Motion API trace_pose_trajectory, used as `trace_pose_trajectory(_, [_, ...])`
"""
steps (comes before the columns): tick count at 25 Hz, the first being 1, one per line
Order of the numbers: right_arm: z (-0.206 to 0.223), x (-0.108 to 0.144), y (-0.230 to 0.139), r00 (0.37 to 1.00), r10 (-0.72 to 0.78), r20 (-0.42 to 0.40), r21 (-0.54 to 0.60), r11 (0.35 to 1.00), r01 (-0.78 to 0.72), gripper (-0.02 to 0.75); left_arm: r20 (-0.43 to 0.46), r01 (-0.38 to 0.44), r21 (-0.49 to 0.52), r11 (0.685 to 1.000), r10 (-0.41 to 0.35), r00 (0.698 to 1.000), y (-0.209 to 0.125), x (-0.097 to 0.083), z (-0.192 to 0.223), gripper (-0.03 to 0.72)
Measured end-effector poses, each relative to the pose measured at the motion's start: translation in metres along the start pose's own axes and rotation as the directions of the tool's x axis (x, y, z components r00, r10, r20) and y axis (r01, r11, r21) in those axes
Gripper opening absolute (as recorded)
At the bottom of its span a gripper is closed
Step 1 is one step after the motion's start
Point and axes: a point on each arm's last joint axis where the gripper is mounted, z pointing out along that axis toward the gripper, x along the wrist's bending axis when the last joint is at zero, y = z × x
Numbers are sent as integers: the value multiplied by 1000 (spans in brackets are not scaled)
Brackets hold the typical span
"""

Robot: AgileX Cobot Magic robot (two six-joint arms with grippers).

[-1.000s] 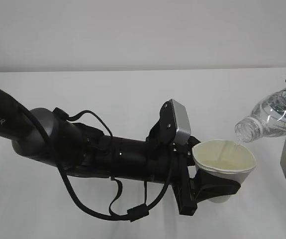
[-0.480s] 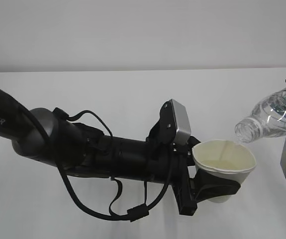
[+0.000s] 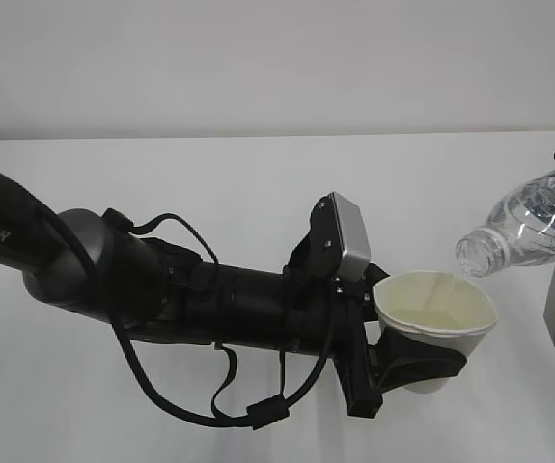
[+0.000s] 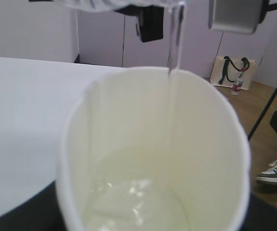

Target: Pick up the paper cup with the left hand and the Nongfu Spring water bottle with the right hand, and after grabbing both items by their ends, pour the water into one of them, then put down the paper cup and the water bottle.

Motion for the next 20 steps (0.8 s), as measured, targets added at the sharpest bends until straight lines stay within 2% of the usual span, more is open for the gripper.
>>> trace_pose_trajectory(20, [0, -1, 0, 1000, -2, 4, 0, 1000, 2, 438, 0, -1, 2, 1000, 1, 1000, 0, 0, 0, 425])
